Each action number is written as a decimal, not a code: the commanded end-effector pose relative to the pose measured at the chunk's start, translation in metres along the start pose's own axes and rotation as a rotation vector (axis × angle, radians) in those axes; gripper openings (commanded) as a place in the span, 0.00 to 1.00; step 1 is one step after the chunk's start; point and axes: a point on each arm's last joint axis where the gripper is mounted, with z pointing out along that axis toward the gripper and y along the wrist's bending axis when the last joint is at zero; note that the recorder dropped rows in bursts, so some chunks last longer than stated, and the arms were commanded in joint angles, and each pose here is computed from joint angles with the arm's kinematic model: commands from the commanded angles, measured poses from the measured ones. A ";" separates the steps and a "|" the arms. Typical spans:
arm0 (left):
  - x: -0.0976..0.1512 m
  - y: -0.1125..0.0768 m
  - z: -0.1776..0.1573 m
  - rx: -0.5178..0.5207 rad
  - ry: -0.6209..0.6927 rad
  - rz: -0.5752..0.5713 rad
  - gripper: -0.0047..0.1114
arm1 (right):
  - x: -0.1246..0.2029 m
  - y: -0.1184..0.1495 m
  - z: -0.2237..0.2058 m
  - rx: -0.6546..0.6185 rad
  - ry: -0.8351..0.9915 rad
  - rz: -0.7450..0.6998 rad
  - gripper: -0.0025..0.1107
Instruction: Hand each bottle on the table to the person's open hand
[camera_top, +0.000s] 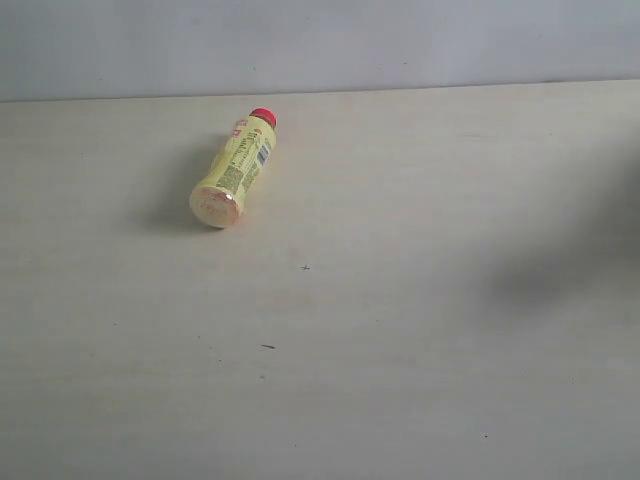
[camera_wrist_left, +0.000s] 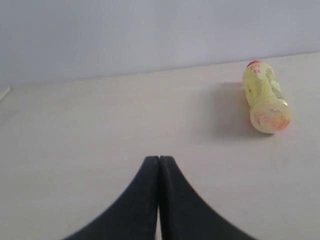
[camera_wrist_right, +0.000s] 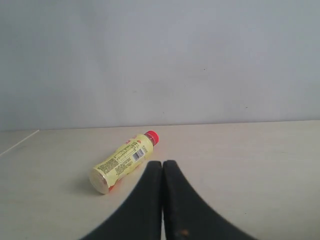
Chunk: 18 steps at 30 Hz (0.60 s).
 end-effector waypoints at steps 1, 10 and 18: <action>-0.021 -0.004 -0.003 0.075 -0.237 -0.227 0.06 | 0.000 0.000 0.000 0.000 -0.007 0.002 0.02; -0.069 -0.006 -0.033 0.327 -0.834 -0.546 0.06 | 0.000 0.000 0.000 0.000 -0.007 -0.002 0.02; -0.185 0.006 -0.014 0.240 -0.769 -0.444 0.04 | 0.000 0.000 0.000 0.000 -0.007 -0.002 0.02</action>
